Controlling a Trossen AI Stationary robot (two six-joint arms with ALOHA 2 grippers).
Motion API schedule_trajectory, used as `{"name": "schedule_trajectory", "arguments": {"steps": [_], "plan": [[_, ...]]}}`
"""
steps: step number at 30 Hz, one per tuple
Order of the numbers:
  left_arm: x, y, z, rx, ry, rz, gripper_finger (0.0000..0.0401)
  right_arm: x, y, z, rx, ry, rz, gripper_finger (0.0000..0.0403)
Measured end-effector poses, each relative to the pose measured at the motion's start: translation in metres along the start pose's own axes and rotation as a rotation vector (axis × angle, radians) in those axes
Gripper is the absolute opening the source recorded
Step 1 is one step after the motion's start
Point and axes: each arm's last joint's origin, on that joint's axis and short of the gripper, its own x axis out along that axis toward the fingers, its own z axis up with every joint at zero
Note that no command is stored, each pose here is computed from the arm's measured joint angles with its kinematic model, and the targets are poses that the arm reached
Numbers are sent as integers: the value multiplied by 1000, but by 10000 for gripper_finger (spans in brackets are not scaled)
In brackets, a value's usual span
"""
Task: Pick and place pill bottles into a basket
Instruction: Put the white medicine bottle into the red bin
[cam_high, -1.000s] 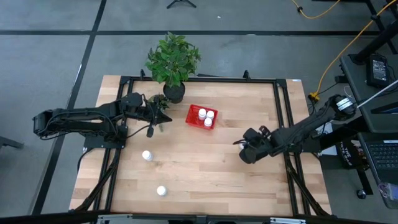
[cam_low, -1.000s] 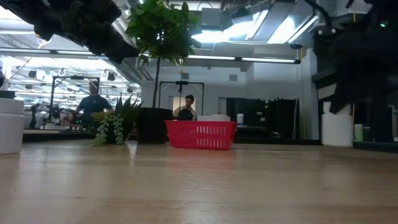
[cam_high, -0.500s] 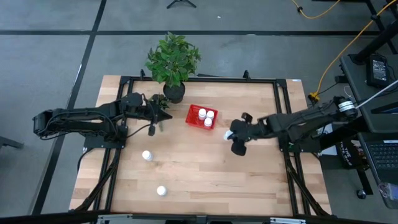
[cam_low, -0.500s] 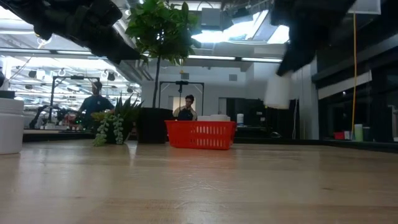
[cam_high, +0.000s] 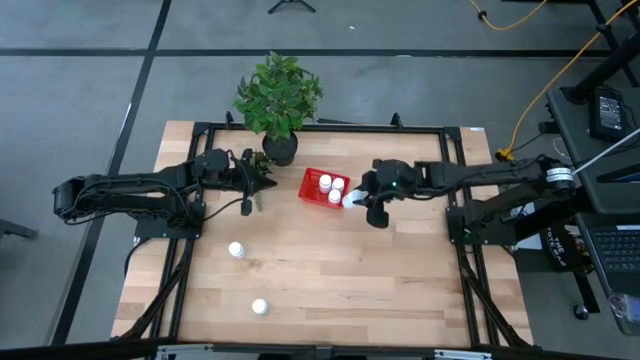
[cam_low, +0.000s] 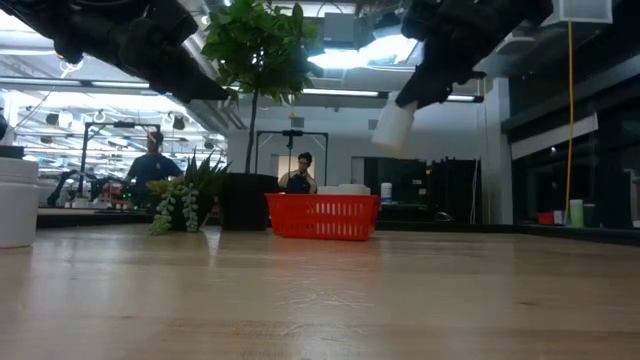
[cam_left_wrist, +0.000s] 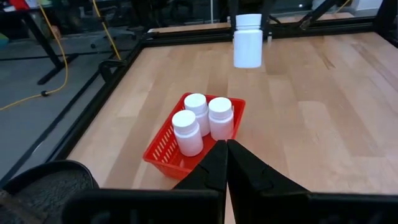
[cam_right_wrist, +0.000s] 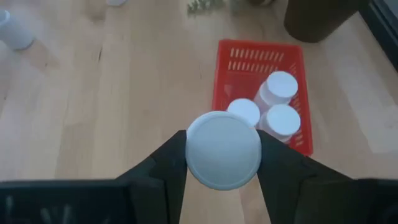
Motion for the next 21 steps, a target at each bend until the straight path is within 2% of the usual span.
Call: {"name": "schedule_trajectory", "arguments": {"steps": [7, 11, 16, 21], "plan": [[0, 0, 0, 0, 0, 2, 1, 0, -9, 1, 20, -11, -16, 153], [0, 0, 0, 0, 1, 4, 1, 2, -8, 9, 0, -94, 14, 153], [0, 0, 0, 0, 1, 4, 1, 16, -11, 12, -41, -121, 31, 153], [0, 0, 0, 0, 1, 4, 1, 30, -23, 14, -22, -132, 43, 153]]}}
